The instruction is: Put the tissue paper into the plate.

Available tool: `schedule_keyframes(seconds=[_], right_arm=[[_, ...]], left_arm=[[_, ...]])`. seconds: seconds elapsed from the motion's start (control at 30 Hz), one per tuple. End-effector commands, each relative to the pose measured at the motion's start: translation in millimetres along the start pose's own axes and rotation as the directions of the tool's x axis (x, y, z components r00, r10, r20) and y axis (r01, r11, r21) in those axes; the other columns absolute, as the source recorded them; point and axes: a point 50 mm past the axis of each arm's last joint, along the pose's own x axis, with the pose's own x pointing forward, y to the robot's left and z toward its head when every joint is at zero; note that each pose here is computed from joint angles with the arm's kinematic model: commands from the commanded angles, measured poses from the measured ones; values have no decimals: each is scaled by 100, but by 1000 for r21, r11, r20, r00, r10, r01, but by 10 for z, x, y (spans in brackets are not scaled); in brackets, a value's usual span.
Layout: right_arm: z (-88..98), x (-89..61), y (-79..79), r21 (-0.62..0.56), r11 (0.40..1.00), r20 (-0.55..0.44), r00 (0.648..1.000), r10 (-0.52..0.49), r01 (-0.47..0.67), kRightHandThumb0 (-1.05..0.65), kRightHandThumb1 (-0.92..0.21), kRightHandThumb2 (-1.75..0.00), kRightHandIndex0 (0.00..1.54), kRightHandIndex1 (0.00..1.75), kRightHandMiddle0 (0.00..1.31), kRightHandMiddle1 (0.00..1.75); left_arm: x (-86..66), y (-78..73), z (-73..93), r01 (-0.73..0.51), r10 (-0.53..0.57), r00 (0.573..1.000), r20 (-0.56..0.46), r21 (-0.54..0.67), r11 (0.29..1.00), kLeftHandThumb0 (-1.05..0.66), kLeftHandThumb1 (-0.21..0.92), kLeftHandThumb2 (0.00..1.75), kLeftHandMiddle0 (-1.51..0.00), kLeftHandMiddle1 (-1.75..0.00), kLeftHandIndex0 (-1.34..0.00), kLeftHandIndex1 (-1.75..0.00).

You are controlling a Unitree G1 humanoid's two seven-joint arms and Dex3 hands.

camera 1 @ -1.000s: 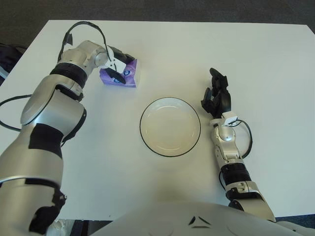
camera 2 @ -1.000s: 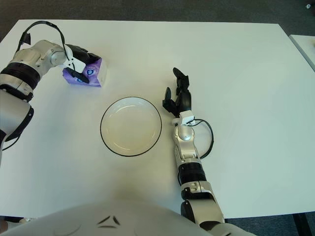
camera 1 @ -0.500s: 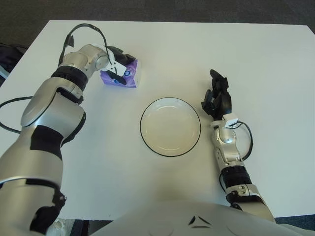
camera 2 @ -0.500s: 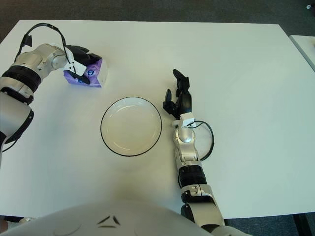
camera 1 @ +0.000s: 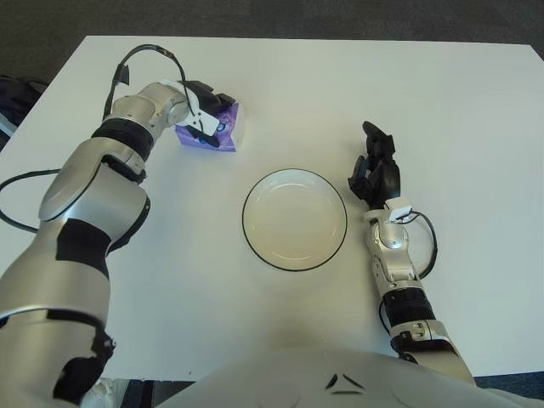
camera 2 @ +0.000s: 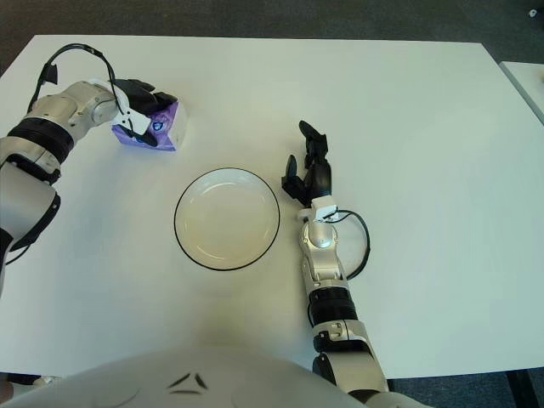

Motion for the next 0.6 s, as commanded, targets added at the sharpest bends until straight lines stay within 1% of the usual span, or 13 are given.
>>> schedule_keyframes(seconds=[0.0,0.03,0.1,0.13,0.2,0.27,0.3,0.33,0.37,0.4,0.43,0.47,0.57], right_arm=[[-640,-756,-203,-79,997,-374,926,-52,24,-57,-92,-86,29,8,0,69],[-640,-754,-201,-79,997,-374,926,-52,24,-57,-92,-86,29,8,0,69],[-639,-749,-197,-80,996,-375,926,-53,24,-57,-92,-86,29,8,0,69],[-639,-748,-196,-81,996,-375,926,-53,25,-57,-92,-86,29,8,0,69],[-639,-748,-196,-80,996,-375,925,-54,25,-57,-92,-86,29,8,0,70],[-637,-748,-196,-80,996,-375,925,-55,26,-57,-92,-86,29,8,0,70],[-637,-746,-196,-80,996,-375,925,-55,27,-57,-92,-85,30,8,0,70],[-637,-745,-195,-80,996,-375,925,-56,28,-57,-92,-85,30,8,0,70],[-637,-745,-194,-80,996,-375,925,-57,29,-57,-92,-85,30,8,0,70],[-635,-746,-194,-80,996,-375,925,-58,30,-57,-92,-85,30,8,0,70],[-634,-746,-193,-80,996,-375,925,-59,31,-57,-92,-85,30,9,0,71],[-633,-748,-193,-80,996,-374,925,-59,31,-57,-92,-85,30,9,0,71],[-633,-751,-192,-80,996,-374,925,-59,31,-57,-92,-85,31,9,0,71]], left_arm=[[163,-733,364,191,-193,979,59,33,981,-33,22,98,-11,-61,0,-68],[161,-744,358,183,-183,981,55,21,983,-31,20,101,-11,-62,0,-69],[158,-775,355,166,-166,985,51,13,986,-32,18,105,-17,-70,0,-81],[165,-851,377,155,-156,987,45,23,988,-32,18,105,-18,-71,0,-83],[171,-939,407,144,-145,989,38,40,989,-39,21,101,-23,-75,0,-95],[174,-1014,424,124,-126,992,28,46,991,-42,23,100,-26,-77,0,-102],[174,-1040,429,114,-115,993,24,46,992,-43,24,99,-28,-78,0,-115],[173,-1083,440,91,-92,996,20,41,995,-44,25,98,-28,-79,0,-120],[172,-1109,447,76,-76,997,18,37,996,-44,26,98,-31,-90,0,-138],[165,-1138,456,36,-36,999,21,33,999,-44,27,99,-32,-97,0,-150],[160,-1157,461,7,-8,1000,24,30,1000,-27,28,103,-38,-110,-3,-155],[153,-1174,463,-22,22,999,26,30,999,-1,30,110,-48,-130,-9,-162],[144,-1191,470,-67,66,997,33,40,997,-1,29,127,-62,-158,-27,-170]])
